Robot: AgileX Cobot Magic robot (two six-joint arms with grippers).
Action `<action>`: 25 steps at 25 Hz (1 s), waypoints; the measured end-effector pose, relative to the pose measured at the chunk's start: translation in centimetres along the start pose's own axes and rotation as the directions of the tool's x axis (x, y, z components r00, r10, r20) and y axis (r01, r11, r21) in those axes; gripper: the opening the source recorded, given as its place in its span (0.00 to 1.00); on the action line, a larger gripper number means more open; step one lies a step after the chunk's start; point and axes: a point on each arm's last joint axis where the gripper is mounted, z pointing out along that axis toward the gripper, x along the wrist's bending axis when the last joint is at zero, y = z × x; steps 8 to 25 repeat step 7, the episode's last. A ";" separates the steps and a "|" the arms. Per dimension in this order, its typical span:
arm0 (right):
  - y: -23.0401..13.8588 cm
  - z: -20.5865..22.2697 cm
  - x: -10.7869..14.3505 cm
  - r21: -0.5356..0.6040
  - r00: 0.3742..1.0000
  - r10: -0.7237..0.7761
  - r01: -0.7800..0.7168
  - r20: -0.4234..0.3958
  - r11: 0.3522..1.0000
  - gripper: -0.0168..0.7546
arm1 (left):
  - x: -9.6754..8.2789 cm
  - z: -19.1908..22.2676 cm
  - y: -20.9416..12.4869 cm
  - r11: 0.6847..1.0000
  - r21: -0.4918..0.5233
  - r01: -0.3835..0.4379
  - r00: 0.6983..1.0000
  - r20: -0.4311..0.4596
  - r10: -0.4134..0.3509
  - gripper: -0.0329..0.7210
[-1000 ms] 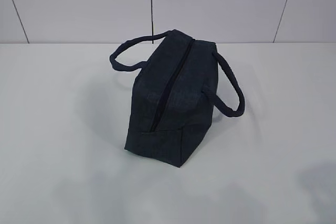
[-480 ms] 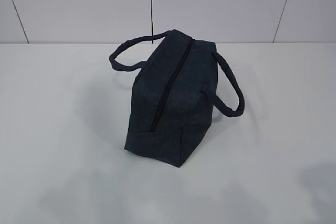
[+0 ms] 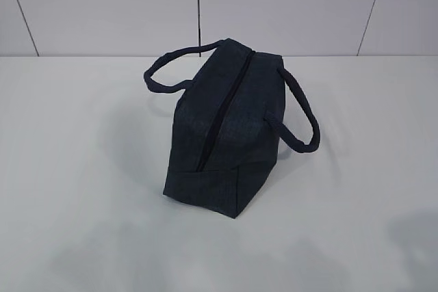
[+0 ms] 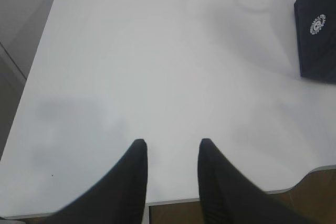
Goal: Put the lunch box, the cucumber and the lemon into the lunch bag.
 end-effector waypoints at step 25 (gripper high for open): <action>0.0 0.0 0.0 -0.002 1.000 0.004 -0.004 -0.001 1.000 0.64 | 0.0 0.0 0.0 1.000 0.000 0.000 1.000 0.000 0.000 0.36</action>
